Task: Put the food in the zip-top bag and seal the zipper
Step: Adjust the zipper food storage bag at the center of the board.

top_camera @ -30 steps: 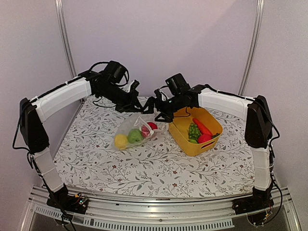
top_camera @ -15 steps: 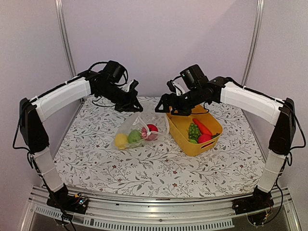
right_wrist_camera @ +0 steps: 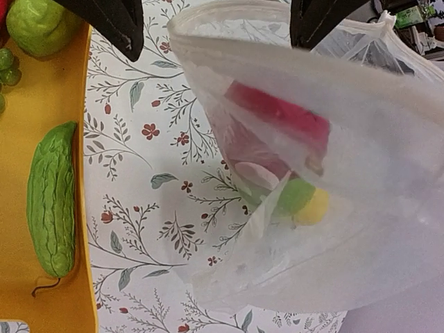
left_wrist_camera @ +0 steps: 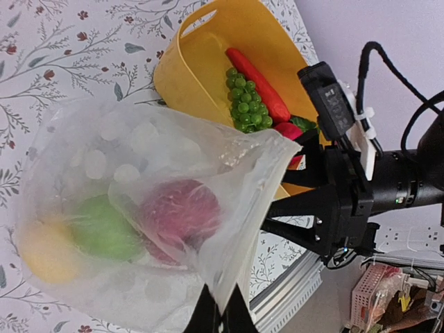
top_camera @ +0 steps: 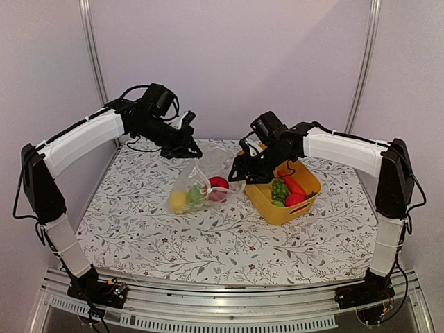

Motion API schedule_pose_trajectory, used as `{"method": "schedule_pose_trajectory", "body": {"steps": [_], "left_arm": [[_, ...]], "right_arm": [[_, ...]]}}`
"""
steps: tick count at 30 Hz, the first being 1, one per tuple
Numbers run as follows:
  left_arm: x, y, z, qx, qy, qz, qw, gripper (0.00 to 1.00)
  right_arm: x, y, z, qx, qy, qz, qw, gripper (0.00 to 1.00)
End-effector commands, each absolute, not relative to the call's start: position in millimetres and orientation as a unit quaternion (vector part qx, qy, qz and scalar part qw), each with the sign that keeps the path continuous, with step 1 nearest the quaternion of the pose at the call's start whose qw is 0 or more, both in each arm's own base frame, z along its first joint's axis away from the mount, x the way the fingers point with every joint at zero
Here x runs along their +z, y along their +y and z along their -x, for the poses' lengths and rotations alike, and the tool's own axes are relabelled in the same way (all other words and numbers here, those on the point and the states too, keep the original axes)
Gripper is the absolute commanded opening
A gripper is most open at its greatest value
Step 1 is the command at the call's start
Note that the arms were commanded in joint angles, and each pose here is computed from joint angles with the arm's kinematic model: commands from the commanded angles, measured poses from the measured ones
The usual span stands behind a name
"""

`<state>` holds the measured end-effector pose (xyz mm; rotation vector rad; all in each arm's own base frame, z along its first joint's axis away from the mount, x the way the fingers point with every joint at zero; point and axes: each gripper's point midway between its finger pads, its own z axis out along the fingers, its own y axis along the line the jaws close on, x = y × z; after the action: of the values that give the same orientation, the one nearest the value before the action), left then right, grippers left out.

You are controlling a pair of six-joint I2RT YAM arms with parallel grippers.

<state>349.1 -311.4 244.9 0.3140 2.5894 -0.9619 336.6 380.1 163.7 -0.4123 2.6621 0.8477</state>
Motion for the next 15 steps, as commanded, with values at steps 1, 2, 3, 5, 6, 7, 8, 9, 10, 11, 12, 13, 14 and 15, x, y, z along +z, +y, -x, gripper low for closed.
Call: {"method": "schedule_pose_trajectory", "body": {"steps": [1,2,3,5,6,7,8,9,10,11,12,13,14,15], "left_arm": [[262.0,-301.7,-346.1,-0.344,0.911,-0.113,0.198,0.0],[261.8,-301.1,-345.8,-0.344,0.911,-0.112,0.198,0.0],[262.2,-300.4,-345.7,-0.343,0.911,-0.112,0.2,0.0],[262.4,-299.7,-344.9,-0.342,0.911,-0.112,0.2,0.0],[261.6,-298.9,-345.2,-0.34,0.912,-0.112,0.201,0.0],[261.0,-298.7,-345.1,-0.339,0.912,-0.111,0.201,0.0],[259.8,-298.4,-345.1,-0.337,0.913,-0.112,0.201,0.0],[257.8,-297.2,-345.8,-0.334,0.914,-0.11,0.2,0.0],[254.8,-297.1,-345.5,-0.332,0.916,-0.11,0.198,0.0],[250.8,-296.5,-345.3,-0.328,0.918,-0.11,0.195,0.0],[245.0,-295.4,-345.7,-0.321,0.921,-0.11,0.193,0.0],[238.6,-294.0,-346.5,-0.314,0.924,-0.11,0.19,0.0],[229.0,-291.3,-347.8,-0.302,0.928,-0.11,0.187,0.0],[218.5,-288.4,-348.4,-0.287,0.934,-0.111,0.182,0.0]], "right_arm": [[146.1,390.4,-337.8,0.304,0.932,0.139,0.138,0.68],[144.3,392.5,-339.2,0.306,0.932,0.137,0.136,0.66],[140.3,394.6,-340.9,0.306,0.933,0.136,0.133,0.63],[136.9,398.8,-343.7,0.31,0.932,0.133,0.132,0.55],[138.8,401.4,-345.0,0.315,0.931,0.131,0.131,0.47],[140.0,403.9,-346.0,0.32,0.93,0.129,0.13,0.35],[143.9,406.2,-346.1,0.325,0.928,0.128,0.13,0.21],[150.5,407.1,-346.5,0.331,0.926,0.123,0.131,0.09],[161.5,407.3,-345.2,0.338,0.923,0.123,0.135,0.01],[172.4,408.1,-343.0,0.346,0.92,0.123,0.134,0.0],[189.1,409.1,-339.5,0.358,0.916,0.123,0.132,0.0],[203.6,410.5,-335.8,0.369,0.912,0.127,0.129,0.0],[221.8,412.0,-332.6,0.382,0.905,0.132,0.13,0.0],[236.2,413.7,-330.2,0.392,0.9,0.137,0.131,0.0]]}}
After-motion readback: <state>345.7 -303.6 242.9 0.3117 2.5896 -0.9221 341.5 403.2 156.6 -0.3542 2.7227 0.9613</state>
